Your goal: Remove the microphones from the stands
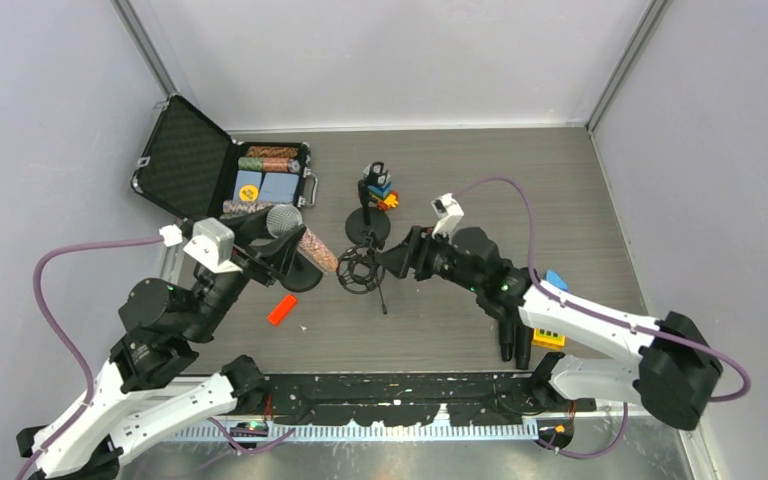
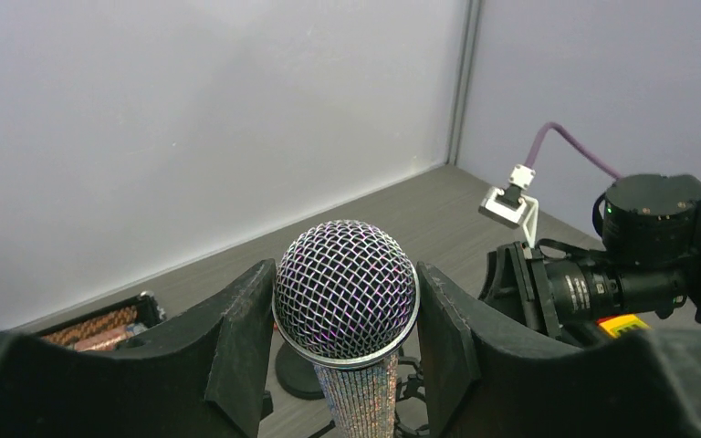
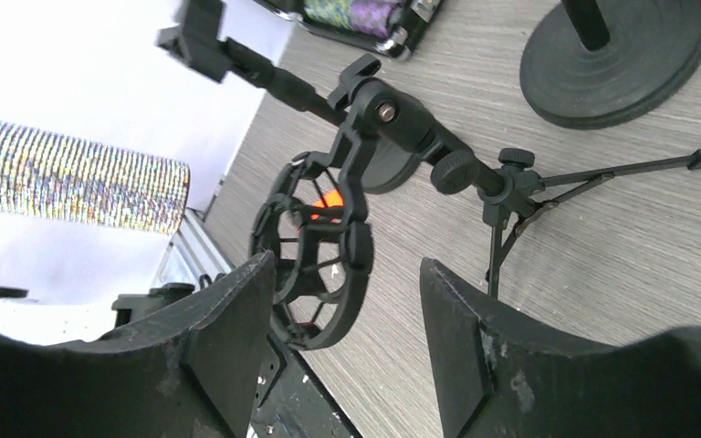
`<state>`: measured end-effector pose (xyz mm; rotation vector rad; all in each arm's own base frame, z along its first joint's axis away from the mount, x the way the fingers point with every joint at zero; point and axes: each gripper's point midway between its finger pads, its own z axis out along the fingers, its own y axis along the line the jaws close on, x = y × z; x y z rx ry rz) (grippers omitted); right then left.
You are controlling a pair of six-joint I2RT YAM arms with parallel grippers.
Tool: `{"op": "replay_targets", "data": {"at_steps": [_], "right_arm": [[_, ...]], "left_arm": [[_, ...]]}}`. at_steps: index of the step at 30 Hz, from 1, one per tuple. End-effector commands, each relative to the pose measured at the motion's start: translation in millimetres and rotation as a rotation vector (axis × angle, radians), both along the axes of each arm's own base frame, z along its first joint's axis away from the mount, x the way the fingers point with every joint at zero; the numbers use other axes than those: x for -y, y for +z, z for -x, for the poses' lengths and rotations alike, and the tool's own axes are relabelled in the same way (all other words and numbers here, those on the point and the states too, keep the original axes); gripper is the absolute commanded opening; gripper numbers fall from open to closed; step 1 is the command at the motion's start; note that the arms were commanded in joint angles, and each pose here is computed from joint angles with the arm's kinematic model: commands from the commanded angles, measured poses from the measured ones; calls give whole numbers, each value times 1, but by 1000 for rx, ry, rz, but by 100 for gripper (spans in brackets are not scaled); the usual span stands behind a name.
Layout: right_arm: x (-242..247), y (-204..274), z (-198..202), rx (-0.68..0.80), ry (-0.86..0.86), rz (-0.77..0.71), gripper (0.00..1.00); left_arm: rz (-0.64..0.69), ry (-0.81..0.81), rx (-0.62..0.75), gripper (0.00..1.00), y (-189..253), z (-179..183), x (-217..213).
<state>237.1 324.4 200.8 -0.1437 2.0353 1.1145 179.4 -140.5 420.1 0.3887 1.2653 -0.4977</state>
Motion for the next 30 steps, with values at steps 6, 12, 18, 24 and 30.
{"op": "replay_targets", "data": {"at_steps": [6,12,18,24,30], "right_arm": [[21,86,7,284,-45,-312,67],[32,97,22,332,-13,-305,65],[31,114,58,403,154,-333,65],[12,120,98,374,413,-357,65],[-6,117,114,364,529,-359,64]], "left_arm": [[58,-172,50,0,45,25,16],[23,-253,-17,0,29,22,45],[55,-404,-48,0,32,36,71],[79,-560,-63,0,34,54,94],[54,-559,-100,0,20,48,102]]}}
